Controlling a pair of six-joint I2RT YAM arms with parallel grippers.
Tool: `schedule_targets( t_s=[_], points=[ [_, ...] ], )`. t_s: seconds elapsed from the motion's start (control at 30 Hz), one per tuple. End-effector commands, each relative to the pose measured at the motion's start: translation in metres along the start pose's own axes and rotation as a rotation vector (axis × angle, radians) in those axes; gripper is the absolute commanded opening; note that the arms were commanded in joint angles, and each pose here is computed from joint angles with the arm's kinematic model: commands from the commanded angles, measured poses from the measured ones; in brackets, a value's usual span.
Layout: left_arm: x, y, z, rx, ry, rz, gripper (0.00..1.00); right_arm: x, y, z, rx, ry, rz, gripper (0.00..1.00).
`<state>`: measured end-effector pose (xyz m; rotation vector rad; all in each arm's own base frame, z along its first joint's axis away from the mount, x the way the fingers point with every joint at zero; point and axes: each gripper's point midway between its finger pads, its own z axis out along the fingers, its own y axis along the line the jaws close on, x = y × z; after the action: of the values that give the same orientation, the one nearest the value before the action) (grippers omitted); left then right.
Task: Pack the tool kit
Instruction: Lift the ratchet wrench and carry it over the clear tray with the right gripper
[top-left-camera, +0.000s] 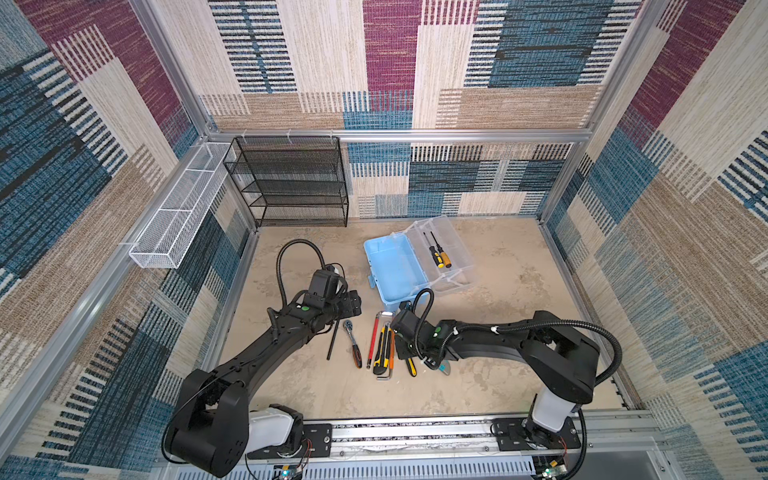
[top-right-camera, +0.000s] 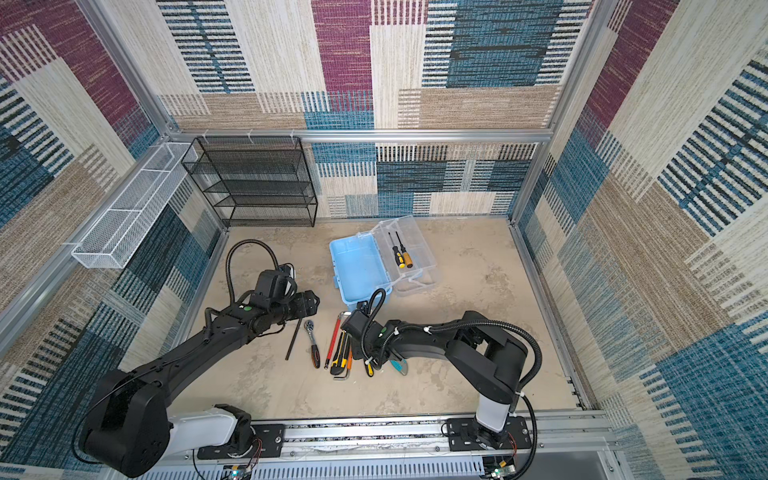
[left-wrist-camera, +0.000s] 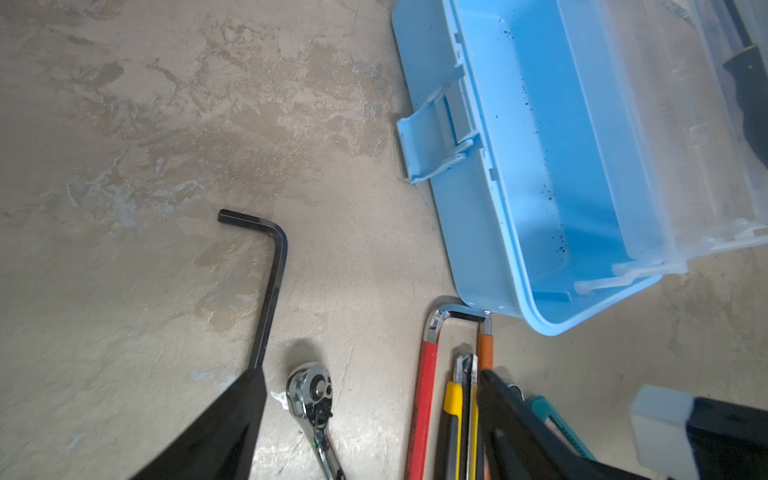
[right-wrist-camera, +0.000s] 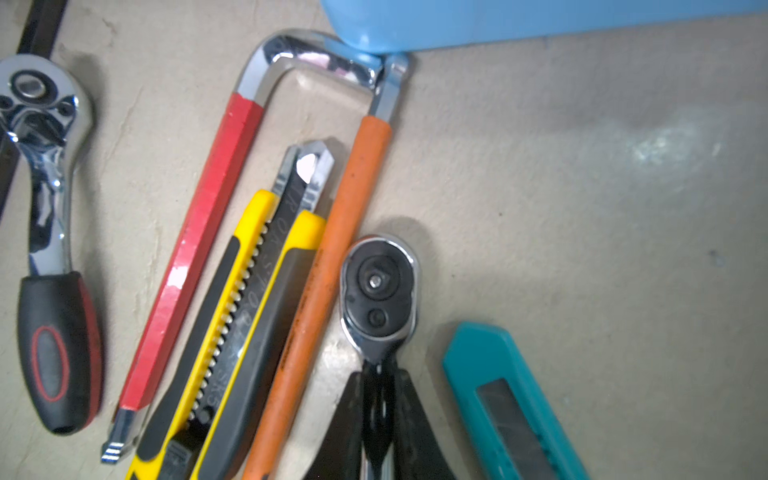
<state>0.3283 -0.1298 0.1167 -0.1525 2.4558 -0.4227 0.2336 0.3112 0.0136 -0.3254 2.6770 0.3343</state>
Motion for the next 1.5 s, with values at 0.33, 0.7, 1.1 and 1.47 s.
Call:
schedule_targets(
  t_s=[0.33, 0.7, 1.1, 1.47],
  points=[
    [0.013, 0.012, -0.002, -0.049, 0.033, -0.003, 0.83, 0.019, -0.068, -0.011, 0.127, 0.071, -0.021, 0.06],
    [0.035, 0.027, -0.002, -0.093, 0.088, -0.026, 0.82, -0.014, -0.032, -0.031, -0.054, -0.069, -0.037, 0.02],
    [0.063, 0.032, 0.0, -0.121, 0.168, -0.035, 0.79, -0.056, -0.027, -0.069, -0.131, -0.218, -0.023, 0.02],
    [0.084, 0.032, -0.001, -0.146, 0.222, -0.015, 0.75, -0.106, -0.079, -0.122, -0.117, -0.38, 0.008, 0.03]
  ],
)
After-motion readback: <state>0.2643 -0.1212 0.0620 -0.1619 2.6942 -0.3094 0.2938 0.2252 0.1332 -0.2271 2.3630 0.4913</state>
